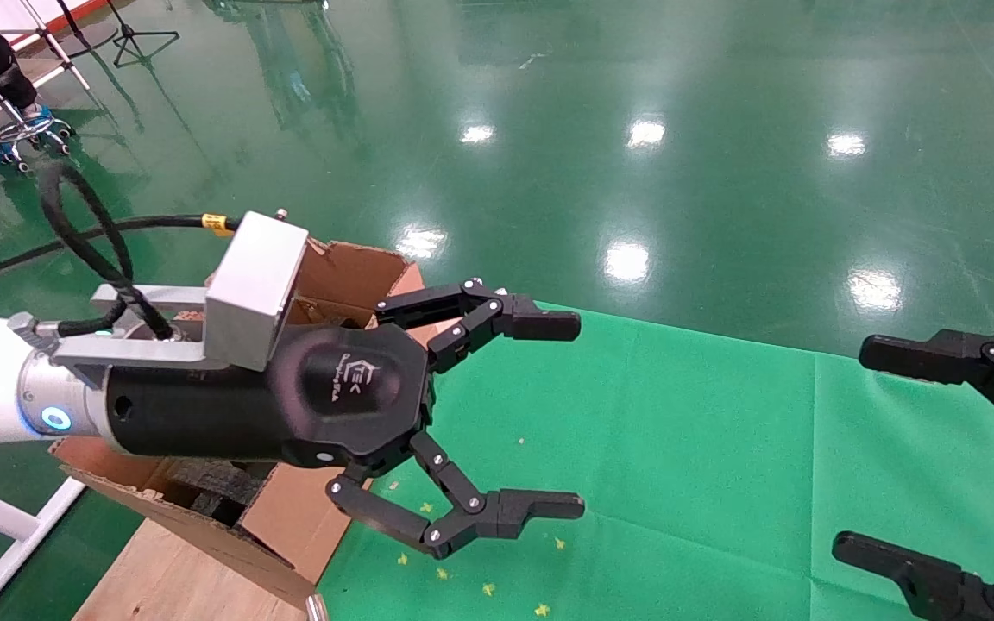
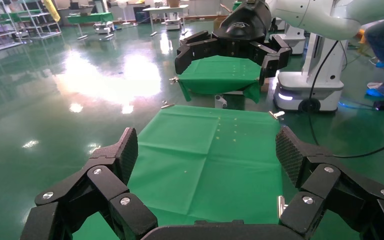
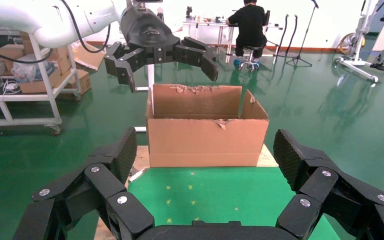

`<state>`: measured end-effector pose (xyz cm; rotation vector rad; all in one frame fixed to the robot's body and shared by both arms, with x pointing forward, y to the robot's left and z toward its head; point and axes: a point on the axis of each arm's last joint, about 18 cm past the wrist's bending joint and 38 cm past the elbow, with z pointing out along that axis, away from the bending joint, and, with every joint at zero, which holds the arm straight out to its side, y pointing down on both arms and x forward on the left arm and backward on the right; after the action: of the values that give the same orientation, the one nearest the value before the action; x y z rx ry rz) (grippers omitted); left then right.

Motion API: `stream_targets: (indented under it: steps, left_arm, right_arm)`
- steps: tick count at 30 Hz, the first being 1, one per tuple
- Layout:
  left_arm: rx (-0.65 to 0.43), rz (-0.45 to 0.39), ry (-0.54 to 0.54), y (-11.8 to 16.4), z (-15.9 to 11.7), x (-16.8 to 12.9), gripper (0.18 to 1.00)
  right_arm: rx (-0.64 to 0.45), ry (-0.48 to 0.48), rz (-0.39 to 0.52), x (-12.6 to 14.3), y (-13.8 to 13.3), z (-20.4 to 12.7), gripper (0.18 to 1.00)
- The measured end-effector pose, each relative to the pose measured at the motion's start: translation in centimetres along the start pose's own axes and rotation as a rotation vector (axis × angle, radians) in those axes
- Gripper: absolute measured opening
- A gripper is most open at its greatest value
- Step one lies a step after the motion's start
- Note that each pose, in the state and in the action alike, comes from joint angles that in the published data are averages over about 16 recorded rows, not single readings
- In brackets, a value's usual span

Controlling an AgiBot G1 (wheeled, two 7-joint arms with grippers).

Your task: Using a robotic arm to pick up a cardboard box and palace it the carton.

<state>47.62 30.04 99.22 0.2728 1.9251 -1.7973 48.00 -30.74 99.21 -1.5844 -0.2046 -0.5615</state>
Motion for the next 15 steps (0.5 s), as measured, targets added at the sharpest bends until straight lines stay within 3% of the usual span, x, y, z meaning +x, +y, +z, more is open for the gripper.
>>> stream_targets:
  steps: [15]
  left_arm:
    - [0.0, 0.0, 0.0, 0.01, 0.0, -0.01, 1.001]
  right_arm:
    - [0.0, 0.0, 0.0, 0.0, 0.0, 0.0, 1.001]
